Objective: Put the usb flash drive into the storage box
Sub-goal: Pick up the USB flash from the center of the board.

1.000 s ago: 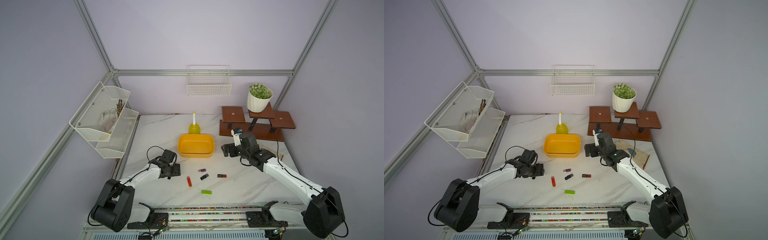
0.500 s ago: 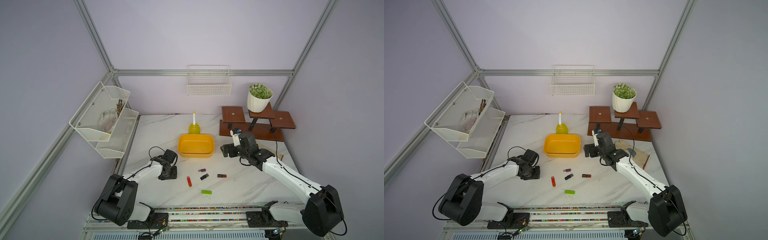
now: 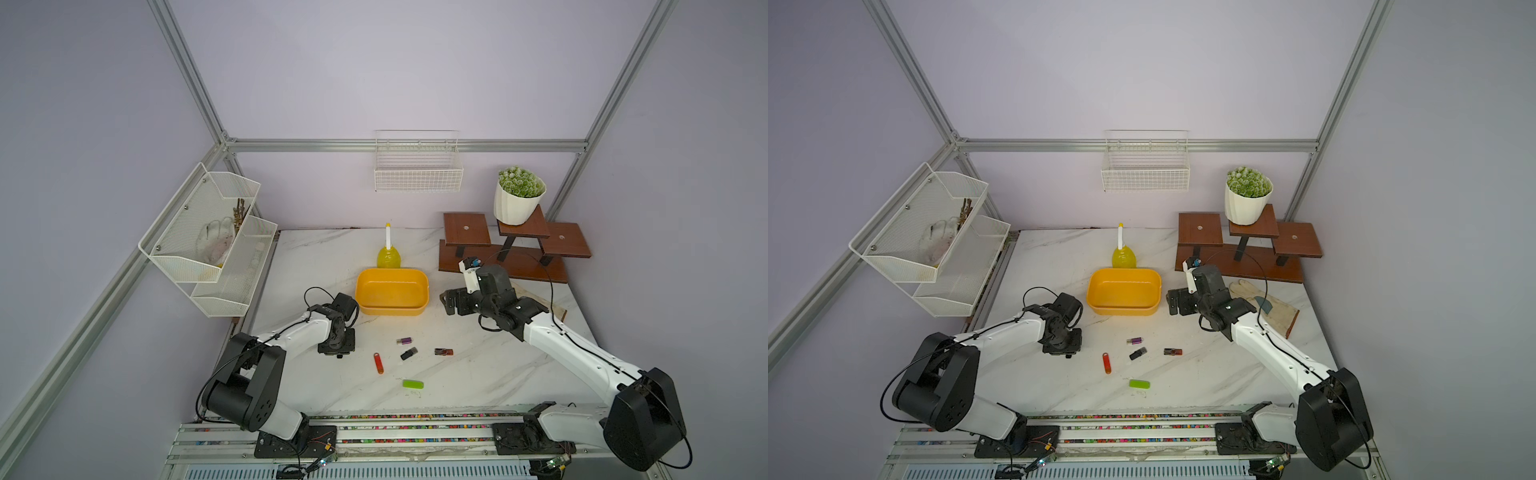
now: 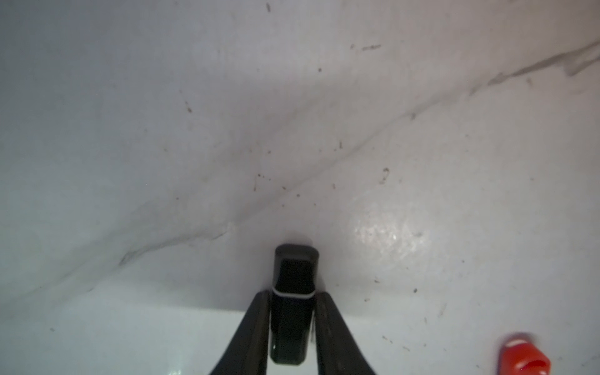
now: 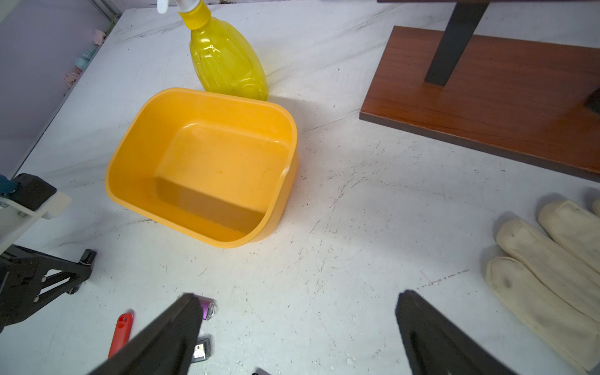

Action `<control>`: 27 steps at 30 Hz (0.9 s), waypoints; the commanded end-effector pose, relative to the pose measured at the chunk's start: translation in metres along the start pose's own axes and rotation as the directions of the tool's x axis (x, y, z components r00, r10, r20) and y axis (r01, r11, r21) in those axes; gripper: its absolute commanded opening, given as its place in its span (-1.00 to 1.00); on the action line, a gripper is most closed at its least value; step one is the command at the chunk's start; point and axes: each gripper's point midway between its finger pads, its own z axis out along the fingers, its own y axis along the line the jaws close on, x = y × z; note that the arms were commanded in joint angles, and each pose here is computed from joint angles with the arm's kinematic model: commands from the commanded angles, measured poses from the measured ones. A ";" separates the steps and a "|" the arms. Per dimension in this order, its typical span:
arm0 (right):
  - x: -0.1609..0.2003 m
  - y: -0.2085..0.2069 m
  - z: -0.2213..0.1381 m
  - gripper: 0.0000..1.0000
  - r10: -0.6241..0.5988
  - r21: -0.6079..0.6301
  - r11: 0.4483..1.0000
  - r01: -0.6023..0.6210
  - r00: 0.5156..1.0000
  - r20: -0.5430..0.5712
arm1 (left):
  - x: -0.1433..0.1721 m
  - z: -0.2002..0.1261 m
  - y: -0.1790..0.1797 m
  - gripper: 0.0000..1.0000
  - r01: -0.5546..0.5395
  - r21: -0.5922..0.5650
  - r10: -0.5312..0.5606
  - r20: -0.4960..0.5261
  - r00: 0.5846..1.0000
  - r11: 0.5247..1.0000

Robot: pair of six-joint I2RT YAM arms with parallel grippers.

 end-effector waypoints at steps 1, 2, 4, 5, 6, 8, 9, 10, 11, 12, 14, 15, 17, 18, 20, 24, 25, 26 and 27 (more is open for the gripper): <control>-0.007 0.004 -0.004 0.98 0.003 -0.008 1.000 -0.003 1.000 0.011 | 0.003 0.007 -0.002 -0.52 -0.022 -0.008 0.021 -0.021 1.000 1.000; -0.007 0.004 -0.004 0.98 0.004 -0.008 1.000 -0.004 1.000 0.010 | 0.003 0.007 -0.002 -0.54 -0.022 -0.008 0.022 -0.022 1.000 1.000; -0.006 0.005 -0.003 0.99 0.004 -0.013 1.000 -0.004 1.000 0.006 | 0.002 0.007 -0.002 -0.61 -0.023 -0.005 0.023 -0.022 0.999 1.000; -0.006 0.006 -0.003 0.99 0.005 -0.017 1.000 -0.005 1.000 0.003 | 0.003 0.007 -0.003 -0.65 -0.024 -0.004 0.024 -0.026 0.999 1.000; -0.005 0.006 -0.002 0.99 0.006 -0.020 1.000 -0.006 1.000 -0.004 | 0.003 0.007 -0.002 -0.71 -0.024 -0.006 0.023 -0.029 0.999 1.000; -0.003 0.008 -0.002 0.99 0.009 -0.034 0.999 -0.009 1.000 -0.013 | 0.004 0.008 -0.003 -0.85 -0.025 -0.008 0.025 -0.033 0.999 1.000; -0.001 0.010 -0.002 0.98 0.012 -0.041 0.999 -0.013 1.000 -0.021 | 0.003 0.008 -0.003 -0.94 -0.026 -0.006 0.026 -0.035 0.999 1.000; 0.002 0.010 -0.001 0.99 0.015 -0.039 0.999 -0.016 0.999 -0.032 | 0.003 0.008 -0.004 -1.00 -0.028 -0.003 0.028 -0.036 0.999 1.000; 0.008 0.008 0.001 0.98 0.023 -0.022 0.999 -0.024 0.998 -0.054 | 0.002 0.008 -0.005 -1.00 -0.030 0.003 0.030 -0.037 0.999 1.000; 0.016 0.007 0.004 0.99 0.029 -0.006 1.000 -0.030 0.996 -0.085 | 0.000 0.006 -0.007 -1.00 -0.031 0.009 0.032 -0.035 0.999 0.999; 0.034 0.005 0.009 0.98 0.039 0.015 0.999 -0.037 0.988 -0.148 | -0.004 0.002 -0.011 -1.00 -0.033 0.023 0.034 -0.029 0.999 0.999; 0.042 0.006 0.010 0.98 0.046 0.022 0.999 -0.043 0.984 -0.174 | -0.006 -0.001 -0.012 -1.00 -0.035 0.030 0.035 -0.025 0.999 0.999; 0.053 0.009 0.009 0.97 0.060 0.027 0.998 -0.055 0.976 -0.209 | -0.011 -0.008 -0.014 -1.00 -0.039 0.037 0.039 -0.012 0.999 0.999; 0.057 0.012 0.007 0.92 0.064 0.024 0.998 -0.060 0.974 -0.218 | -0.014 -0.012 -0.015 -1.00 -0.041 0.035 0.042 -0.007 0.999 0.999; 0.062 0.020 0.004 0.69 0.074 0.010 0.997 -0.074 0.970 -0.232 | -0.020 -0.020 -0.014 -1.00 -0.049 0.025 0.049 0.004 0.999 0.999; 0.075 0.033 -0.001 -0.43 0.086 -0.025 0.995 -0.096 0.956 -0.282 | -0.033 -0.034 -0.016 -1.00 -0.062 0.019 0.061 0.033 0.998 0.998; 0.080 0.036 -0.001 -0.67 0.086 -0.030 0.995 -0.099 0.951 -0.296 | -0.037 -0.038 -0.018 -1.00 -0.063 0.022 0.062 0.041 0.997 0.998; 0.085 0.038 -0.001 -0.89 0.083 -0.035 0.995 -0.098 0.946 -0.312 | -0.041 -0.041 -0.020 -1.00 -0.067 0.026 0.065 0.047 0.997 0.997; 0.091 0.039 0.000 -1.00 0.078 -0.039 0.995 -0.095 0.941 -0.328 | -0.044 -0.044 -0.021 -1.00 -0.071 0.027 0.069 0.050 0.996 0.997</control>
